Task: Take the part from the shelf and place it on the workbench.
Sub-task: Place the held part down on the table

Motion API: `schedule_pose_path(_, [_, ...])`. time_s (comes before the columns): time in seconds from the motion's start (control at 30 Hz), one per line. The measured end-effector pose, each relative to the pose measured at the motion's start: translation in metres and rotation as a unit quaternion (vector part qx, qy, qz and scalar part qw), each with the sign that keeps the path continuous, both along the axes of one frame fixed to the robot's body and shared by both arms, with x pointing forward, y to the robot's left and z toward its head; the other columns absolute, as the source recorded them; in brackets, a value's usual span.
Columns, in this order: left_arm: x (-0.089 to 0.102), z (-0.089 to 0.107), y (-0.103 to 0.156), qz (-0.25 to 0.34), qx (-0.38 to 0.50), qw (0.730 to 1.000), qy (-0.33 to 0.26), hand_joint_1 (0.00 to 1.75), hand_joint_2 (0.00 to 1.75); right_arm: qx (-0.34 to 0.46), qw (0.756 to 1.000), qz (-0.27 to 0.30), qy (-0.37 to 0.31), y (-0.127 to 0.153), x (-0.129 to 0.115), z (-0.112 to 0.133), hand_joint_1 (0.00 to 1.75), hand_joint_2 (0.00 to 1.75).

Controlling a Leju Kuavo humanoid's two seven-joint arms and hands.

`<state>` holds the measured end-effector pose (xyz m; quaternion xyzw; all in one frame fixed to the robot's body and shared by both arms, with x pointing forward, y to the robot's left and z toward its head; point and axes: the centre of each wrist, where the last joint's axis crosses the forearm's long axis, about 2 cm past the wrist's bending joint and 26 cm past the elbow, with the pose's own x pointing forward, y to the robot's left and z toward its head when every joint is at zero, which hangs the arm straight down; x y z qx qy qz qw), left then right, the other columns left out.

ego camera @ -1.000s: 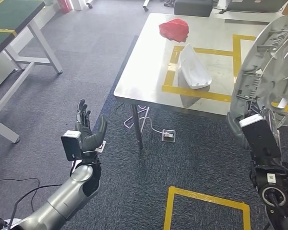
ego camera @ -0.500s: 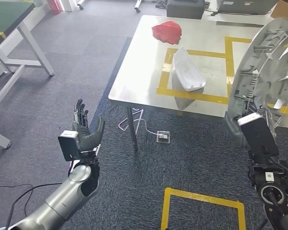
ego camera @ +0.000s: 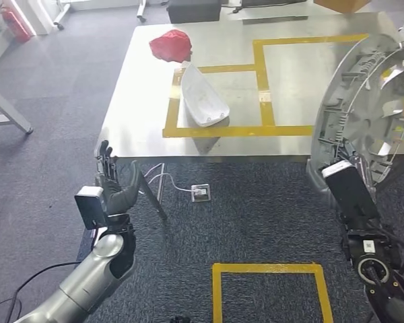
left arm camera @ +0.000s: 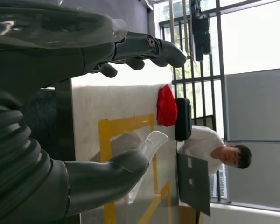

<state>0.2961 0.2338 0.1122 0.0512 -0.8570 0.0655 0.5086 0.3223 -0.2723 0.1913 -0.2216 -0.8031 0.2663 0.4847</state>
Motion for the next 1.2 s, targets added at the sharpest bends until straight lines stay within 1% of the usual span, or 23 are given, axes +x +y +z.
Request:
schedule_pose_path(0.1, [0.0, -0.001, 0.0, 0.0, 0.001, 1.0, 0.0, 0.0, 1.75, 0.0, 1.0, -0.001, 0.01, 0.0, -0.003, -0.006, 1.75, 1.75])
schedule_pose_path(0.27, [0.001, -0.001, 0.002, 0.0, 0.004, 1.0, -0.002, 0.0, 1.75, -0.001, 1.0, -0.003, 0.008, -0.001, -0.002, -0.006, 1.75, 1.75])
schedule_pose_path(0.37, [0.002, 0.0, 0.001, -0.001, 0.003, 1.0, -0.005, 0.0, 1.75, -0.003, 1.0, -0.004, 0.005, -0.003, 0.0, -0.004, 1.75, 1.75])
schedule_pose_path(0.53, [-0.002, -0.005, 0.0, -0.001, 0.002, 1.0, 0.005, 0.0, 1.75, -0.005, 1.0, -0.003, -0.001, -0.002, 0.003, -0.001, 1.75, 1.75])
schedule_pose_path(0.73, [0.003, 0.0, -0.001, -0.001, 0.0, 1.0, -0.003, 0.0, 1.75, -0.008, 1.0, -0.002, -0.023, -0.001, 0.01, 0.011, 1.75, 1.75])
schedule_pose_path(1.2, [0.006, 0.003, 0.0, -0.001, -0.002, 1.0, -0.008, 0.0, 1.75, -0.012, 0.999, 0.002, -0.033, -0.001, 0.013, 0.016, 1.75, 1.75])
